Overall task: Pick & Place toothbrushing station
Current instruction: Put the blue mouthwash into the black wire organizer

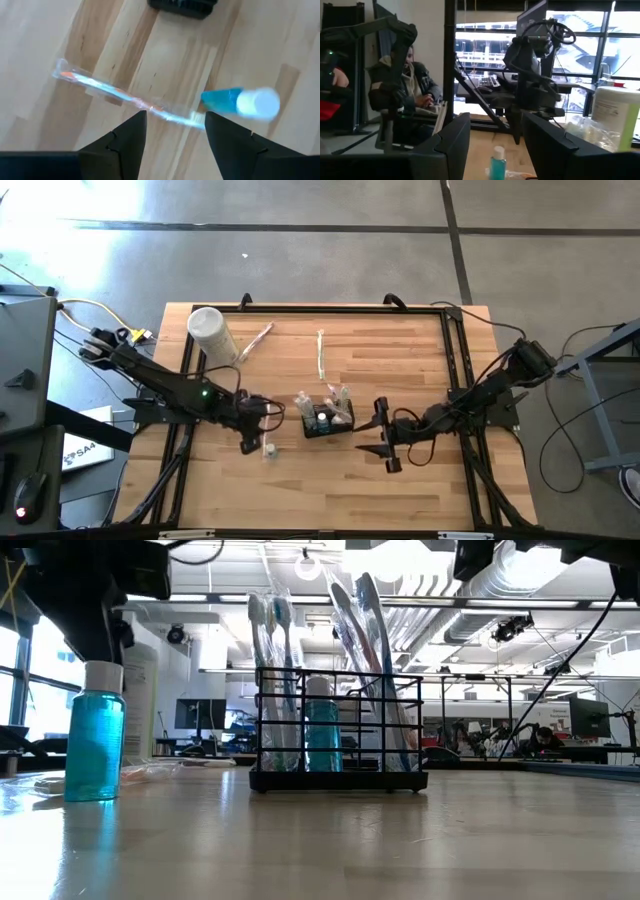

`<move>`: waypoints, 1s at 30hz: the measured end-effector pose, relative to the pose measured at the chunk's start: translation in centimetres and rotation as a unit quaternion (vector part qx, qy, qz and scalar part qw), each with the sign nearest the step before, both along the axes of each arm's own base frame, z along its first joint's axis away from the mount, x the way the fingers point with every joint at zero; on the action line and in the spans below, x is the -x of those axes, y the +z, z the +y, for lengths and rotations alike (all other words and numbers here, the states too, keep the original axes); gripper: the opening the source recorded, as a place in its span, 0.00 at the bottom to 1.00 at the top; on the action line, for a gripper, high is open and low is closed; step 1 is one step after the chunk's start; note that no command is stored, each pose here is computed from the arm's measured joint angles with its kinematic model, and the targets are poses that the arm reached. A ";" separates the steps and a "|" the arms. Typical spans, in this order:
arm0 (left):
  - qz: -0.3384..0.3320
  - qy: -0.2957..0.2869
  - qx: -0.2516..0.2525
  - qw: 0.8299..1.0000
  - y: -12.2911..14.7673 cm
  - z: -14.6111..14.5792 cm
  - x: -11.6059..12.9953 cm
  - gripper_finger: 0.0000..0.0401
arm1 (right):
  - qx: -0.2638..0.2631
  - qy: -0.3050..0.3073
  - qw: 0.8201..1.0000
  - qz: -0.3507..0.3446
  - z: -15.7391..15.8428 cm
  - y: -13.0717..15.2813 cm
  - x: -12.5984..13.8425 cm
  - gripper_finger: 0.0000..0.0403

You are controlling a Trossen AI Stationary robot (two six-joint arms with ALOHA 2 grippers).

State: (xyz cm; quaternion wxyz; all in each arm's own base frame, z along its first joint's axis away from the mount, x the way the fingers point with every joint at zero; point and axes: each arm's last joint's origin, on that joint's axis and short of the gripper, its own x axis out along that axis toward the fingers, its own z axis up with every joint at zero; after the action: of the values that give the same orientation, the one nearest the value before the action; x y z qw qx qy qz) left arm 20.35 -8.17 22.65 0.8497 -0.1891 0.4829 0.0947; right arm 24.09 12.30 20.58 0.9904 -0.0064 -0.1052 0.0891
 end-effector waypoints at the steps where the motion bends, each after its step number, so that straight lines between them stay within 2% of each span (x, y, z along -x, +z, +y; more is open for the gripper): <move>1: -0.001 0.013 0.008 1.000 -0.1 -0.1 -0.2 0.50 | 0.000 0.001 1.000 0.000 0.1 0.0 0.0 0.43; 6: 0.012 0.029 0.012 0.999 -1.4 -0.5 -1.3 0.50 | -0.001 0.003 1.000 0.001 0.1 0.0 0.1 0.43; 12: 0.028 0.109 0.016 0.994 -2.8 -0.7 -2.0 0.50 | 0.001 0.003 1.000 0.001 0.1 0.0 0.1 0.43; 18: 0.052 0.134 0.029 0.989 -3.7 -0.9 -2.3 0.50 | 0.025 -0.005 1.000 -0.006 0.0 0.0 0.0 0.43; 25: 0.054 0.119 0.018 0.991 -3.0 -0.6 -1.7 0.50 | 0.029 -0.001 1.000 0.001 0.2 -0.1 0.0 0.43; 30: 0.075 0.127 -0.024 0.989 -1.3 -0.3 -1.0 0.49 | 0.054 0.033 0.998 0.017 1.5 -0.1 0.2 0.43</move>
State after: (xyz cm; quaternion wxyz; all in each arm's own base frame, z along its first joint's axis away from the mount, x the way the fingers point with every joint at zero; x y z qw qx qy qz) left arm 21.33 -8.50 21.31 0.7964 -0.2202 0.5153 0.2273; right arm 23.92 13.84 20.45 0.9868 -0.0549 -0.0840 0.1272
